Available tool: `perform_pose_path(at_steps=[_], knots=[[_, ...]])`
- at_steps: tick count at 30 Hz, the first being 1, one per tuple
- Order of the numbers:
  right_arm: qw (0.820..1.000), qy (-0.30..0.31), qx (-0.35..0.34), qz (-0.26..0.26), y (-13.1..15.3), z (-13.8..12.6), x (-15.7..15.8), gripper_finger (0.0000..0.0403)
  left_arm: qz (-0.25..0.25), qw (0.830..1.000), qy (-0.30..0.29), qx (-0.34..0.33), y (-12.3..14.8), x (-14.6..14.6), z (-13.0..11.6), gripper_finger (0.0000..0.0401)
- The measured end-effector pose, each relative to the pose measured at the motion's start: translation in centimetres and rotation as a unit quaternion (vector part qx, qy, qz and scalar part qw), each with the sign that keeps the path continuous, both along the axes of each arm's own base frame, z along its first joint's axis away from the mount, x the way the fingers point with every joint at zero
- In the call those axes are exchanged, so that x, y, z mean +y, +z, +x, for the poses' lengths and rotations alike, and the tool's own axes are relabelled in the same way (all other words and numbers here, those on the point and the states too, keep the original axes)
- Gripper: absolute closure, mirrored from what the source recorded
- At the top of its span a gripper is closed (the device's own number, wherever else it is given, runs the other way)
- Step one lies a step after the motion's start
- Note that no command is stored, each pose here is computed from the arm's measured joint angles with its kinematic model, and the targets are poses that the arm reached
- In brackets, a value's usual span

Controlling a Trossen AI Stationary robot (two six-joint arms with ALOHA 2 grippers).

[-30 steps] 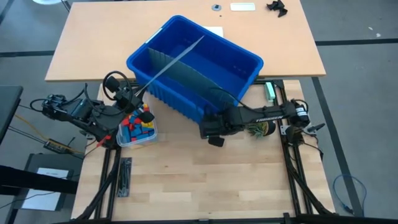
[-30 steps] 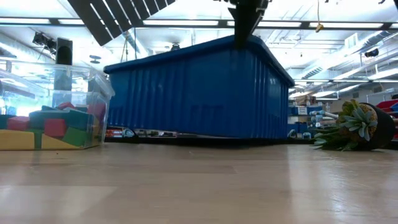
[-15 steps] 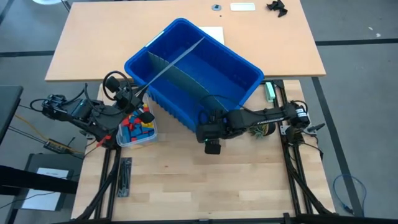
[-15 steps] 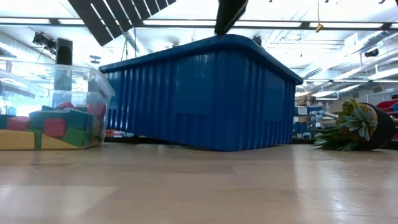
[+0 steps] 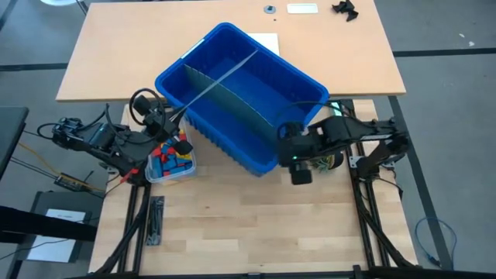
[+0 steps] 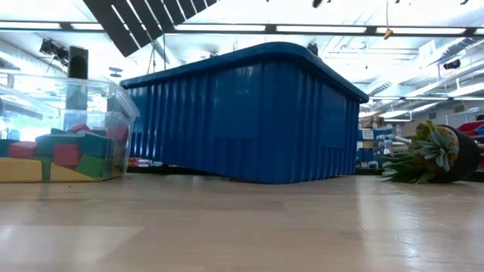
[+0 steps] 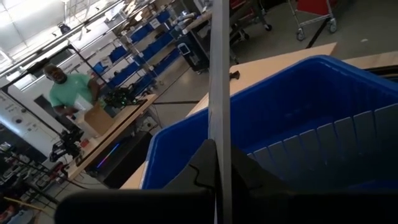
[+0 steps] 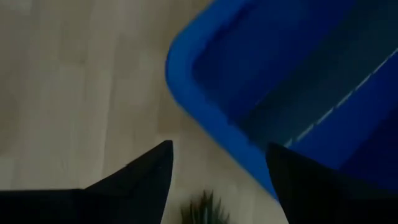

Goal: Sort Items/Unsort Items

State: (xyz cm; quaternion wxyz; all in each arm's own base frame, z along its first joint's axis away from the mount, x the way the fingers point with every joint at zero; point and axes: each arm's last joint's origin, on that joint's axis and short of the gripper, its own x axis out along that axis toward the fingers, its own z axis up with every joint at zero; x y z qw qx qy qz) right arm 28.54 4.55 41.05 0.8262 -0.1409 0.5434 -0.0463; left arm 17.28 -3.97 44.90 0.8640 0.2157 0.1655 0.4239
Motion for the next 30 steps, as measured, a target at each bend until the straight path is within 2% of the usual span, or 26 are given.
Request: perform_pose_path(at_steps=[4,9,14,19,22,26,30], knots=[[0.999,0.023,0.025,-0.001,-1.2,-2.2,-1.0,0.016,0.0,1.0,0.0,0.0,0.0,0.0,0.0,0.0386],[0.996,0.064,0.042,-0.041,-4.4,-3.5,-3.5,0.0162,-0.001,1.0,0.0,-0.001,0.0,0.0,0.0,0.0386],[0.991,0.097,0.049,-0.082,-7.6,-3.4,-6.6,0.0164,-0.001,1.0,-0.01,0.006,0.0,0.0,0.0,0.0386],[0.985,0.114,0.076,-0.101,-10.3,-3.4,-9.3,0.0175,0.01,0.999,-0.029,0.036,-0.7,-0.2,0.3,0.0386],[0.986,0.108,0.079,-0.1,-10.9,-3.1,-10.0,0.0209,0.012,0.998,-0.036,0.047,-1.1,-0.3,0.5,0.0386],[0.984,0.127,0.072,-0.098,-11.0,-2.8,-9.9,0.0291,0.004,0.997,-0.054,0.049,-1.2,-0.3,0.6,0.0386],[0.987,0.122,0.055,-0.09,-11.1,-2.1,-8.7,0.0308,0.002,0.997,-0.058,0.047,-1.2,-0.4,0.6,0.0386]])
